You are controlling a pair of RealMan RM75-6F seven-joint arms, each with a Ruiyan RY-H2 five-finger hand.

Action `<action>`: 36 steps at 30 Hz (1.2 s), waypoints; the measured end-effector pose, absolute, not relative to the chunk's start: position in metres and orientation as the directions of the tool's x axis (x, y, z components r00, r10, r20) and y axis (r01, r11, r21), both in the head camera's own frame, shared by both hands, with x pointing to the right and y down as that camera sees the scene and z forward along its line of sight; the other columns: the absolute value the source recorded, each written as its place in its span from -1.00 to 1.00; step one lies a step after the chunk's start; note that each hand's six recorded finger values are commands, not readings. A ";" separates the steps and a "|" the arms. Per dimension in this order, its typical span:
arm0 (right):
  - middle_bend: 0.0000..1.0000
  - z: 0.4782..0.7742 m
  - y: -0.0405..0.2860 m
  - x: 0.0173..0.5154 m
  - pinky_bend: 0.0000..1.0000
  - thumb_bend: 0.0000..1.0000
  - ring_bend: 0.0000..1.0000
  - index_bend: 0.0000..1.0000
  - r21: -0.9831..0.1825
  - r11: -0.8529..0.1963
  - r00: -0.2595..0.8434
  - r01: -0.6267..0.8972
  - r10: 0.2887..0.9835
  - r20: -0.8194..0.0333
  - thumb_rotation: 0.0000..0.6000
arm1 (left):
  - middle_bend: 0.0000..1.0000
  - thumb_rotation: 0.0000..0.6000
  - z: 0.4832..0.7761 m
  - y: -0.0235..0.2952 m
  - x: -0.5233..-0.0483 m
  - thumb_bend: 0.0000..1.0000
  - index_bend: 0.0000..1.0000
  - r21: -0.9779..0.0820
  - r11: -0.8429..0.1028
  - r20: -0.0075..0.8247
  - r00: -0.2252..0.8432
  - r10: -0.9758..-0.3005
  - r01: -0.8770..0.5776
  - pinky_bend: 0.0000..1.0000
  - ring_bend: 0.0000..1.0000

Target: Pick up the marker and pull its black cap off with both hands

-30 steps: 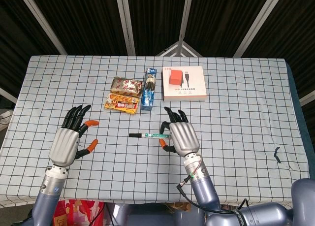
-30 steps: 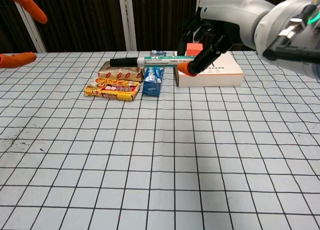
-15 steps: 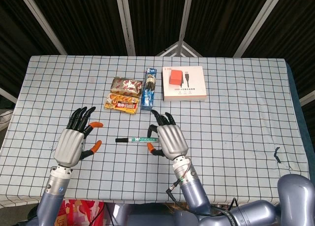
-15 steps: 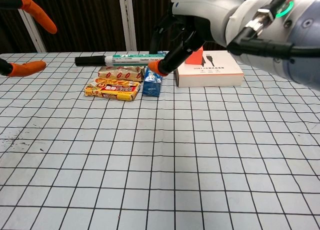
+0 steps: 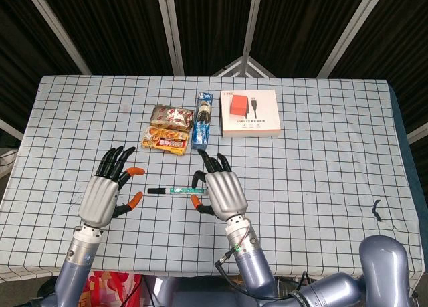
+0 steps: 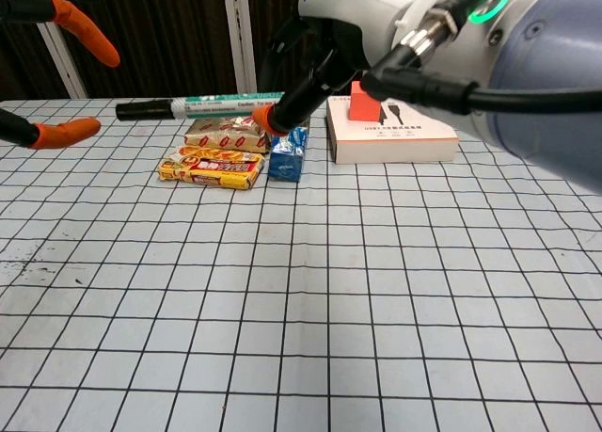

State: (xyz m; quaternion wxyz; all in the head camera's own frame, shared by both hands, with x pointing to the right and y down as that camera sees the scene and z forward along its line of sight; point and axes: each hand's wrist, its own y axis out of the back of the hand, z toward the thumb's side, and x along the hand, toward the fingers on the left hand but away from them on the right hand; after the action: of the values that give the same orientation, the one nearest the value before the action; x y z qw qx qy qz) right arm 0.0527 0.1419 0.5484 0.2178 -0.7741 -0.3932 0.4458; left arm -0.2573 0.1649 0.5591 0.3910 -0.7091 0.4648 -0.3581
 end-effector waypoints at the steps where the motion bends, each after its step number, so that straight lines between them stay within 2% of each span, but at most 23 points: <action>1: -0.86 0.549 0.141 0.053 -0.91 0.00 -0.71 0.39 -0.685 -0.600 0.287 0.413 0.800 -0.527 1.00 | -0.86 1.00 0.558 0.164 -0.258 -0.21 -0.25 -0.889 -0.254 0.137 0.308 -0.941 -0.382 -1.00 -1.00; 10: -0.86 0.556 0.139 0.052 -0.91 0.00 -0.71 0.39 -0.674 -0.610 0.286 0.417 0.792 -0.540 1.00 | -0.87 1.00 0.554 0.164 -0.264 -0.21 -0.24 -0.893 -0.245 0.131 0.302 -0.944 -0.377 -1.00 -1.00; 36: -0.86 0.545 0.134 0.041 -0.91 0.02 -0.71 0.40 -0.669 -0.606 0.311 0.431 0.796 -0.520 1.00 | -0.83 1.00 0.567 0.166 -0.258 -0.21 -0.19 -0.890 -0.246 0.127 0.309 -0.943 -0.383 -1.00 -1.00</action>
State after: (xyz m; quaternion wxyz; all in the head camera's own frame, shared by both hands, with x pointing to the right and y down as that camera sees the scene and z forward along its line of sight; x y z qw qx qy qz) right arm 0.0408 0.1345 0.5451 0.2086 -0.7823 -0.3920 0.4369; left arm -0.2585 0.1658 0.5666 0.3957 -0.7056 0.4697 -0.3534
